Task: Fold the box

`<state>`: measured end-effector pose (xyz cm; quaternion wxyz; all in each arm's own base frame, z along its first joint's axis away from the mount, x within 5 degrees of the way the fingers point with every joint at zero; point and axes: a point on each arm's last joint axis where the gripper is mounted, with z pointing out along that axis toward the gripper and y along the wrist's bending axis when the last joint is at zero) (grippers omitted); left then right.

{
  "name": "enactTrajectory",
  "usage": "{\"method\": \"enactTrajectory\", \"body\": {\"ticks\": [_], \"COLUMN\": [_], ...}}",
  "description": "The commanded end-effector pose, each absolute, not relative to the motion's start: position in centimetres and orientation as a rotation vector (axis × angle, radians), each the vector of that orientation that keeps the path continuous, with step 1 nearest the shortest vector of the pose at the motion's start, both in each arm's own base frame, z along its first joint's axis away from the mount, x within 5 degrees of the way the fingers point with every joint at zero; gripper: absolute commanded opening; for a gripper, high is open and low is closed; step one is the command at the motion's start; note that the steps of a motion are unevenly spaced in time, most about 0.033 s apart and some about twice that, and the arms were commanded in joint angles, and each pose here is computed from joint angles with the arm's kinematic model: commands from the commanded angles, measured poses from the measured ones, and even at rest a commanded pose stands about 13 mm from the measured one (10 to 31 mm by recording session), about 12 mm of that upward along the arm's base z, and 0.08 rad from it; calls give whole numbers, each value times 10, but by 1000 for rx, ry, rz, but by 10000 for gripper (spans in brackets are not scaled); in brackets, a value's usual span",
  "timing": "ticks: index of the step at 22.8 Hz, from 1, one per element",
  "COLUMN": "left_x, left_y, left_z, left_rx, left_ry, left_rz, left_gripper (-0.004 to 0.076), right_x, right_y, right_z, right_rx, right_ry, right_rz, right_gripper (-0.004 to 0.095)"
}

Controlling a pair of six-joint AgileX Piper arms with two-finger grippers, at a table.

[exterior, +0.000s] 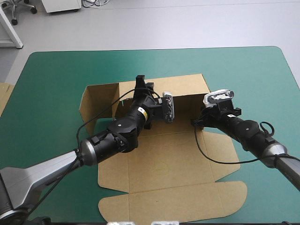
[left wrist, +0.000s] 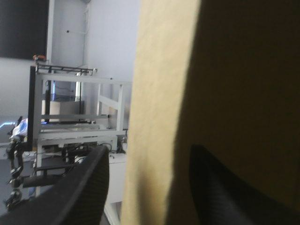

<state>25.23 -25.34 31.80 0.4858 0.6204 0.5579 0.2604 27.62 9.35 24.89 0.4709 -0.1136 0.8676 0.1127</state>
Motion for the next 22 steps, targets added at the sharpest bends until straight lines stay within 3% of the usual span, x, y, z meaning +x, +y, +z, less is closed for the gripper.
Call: {"method": "enactTrajectory", "body": {"ticks": [1, 7, 14, 22], "left_x": [228, 198, 224, 214], "left_y": [-255, -222, -83, 3], "left_z": [345, 392, 434, 447], "left_rx": [1524, 1341, 743, 351], "left_ry": [1306, 1438, 1751, 1845], "left_rz": [562, 301, 348, 322], "left_gripper": [385, 385, 385, 385], "right_x": [275, 275, 275, 275], "right_y": [94, 94, 94, 93], "right_z": [269, 268, 268, 268], "right_rx": [-258, -247, -240, -234], "right_ry": [2063, 2064, 2067, 2066], "right_rz": [300, 300, 308, 304], "right_gripper": [-20, -20, -20, -20]}}
